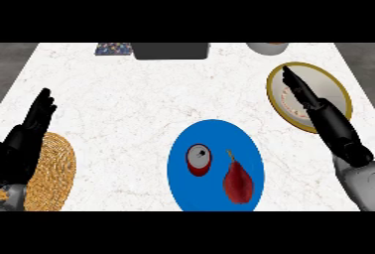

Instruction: Pick the can from the plate and place it in the bowl

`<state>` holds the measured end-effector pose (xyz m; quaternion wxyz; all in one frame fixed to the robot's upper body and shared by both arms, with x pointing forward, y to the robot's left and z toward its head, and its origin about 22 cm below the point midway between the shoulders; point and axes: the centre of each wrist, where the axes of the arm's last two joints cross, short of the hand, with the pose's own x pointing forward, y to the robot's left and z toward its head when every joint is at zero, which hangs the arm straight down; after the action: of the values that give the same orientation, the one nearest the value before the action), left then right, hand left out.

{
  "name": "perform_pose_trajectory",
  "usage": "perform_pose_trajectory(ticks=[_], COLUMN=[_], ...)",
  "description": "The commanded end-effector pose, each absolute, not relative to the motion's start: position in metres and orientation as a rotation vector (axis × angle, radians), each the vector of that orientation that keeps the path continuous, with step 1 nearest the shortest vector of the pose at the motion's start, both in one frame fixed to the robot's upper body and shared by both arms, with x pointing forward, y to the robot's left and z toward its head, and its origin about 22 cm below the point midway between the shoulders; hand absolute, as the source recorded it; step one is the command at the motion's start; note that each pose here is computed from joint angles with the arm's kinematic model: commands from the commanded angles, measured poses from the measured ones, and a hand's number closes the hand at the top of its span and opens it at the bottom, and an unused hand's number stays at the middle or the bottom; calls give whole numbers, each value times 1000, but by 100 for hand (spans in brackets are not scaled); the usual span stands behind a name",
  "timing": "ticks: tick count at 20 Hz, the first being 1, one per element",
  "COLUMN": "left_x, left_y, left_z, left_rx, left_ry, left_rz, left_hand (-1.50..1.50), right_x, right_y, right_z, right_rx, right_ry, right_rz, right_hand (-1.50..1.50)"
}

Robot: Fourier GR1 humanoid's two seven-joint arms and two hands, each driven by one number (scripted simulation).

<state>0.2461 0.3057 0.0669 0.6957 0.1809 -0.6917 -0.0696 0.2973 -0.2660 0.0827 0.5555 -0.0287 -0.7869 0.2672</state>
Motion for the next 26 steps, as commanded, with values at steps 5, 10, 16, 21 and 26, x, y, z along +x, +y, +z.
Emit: perform_pose_trajectory(ticks=[5, 10, 16, 21, 26], left_x=[251, 248, 257, 259, 258], left_y=[242, 215, 209, 201, 204], left_z=[52, 46, 39, 32, 35], left_rx=[54, -144, -163, -163, -183], left_ry=[-1625, -1594, -1586, -1570, -1563], left_rz=[-297, -359, -374, -373, -393], left_hand=[0, 0, 0, 0, 0], right_x=[271, 256, 269, 284, 285], right_y=[-183, -149, -126, -113, -100], right_z=[84, 32, 62, 96, 112], right_rx=[0, -238, -432, -580, -602], right_ry=[-1825, -1667, -1695, -1489, -1137], right_rz=[277, 296, 609, 897, 1224], right_hand=[150, -150, -150, -150, -150])
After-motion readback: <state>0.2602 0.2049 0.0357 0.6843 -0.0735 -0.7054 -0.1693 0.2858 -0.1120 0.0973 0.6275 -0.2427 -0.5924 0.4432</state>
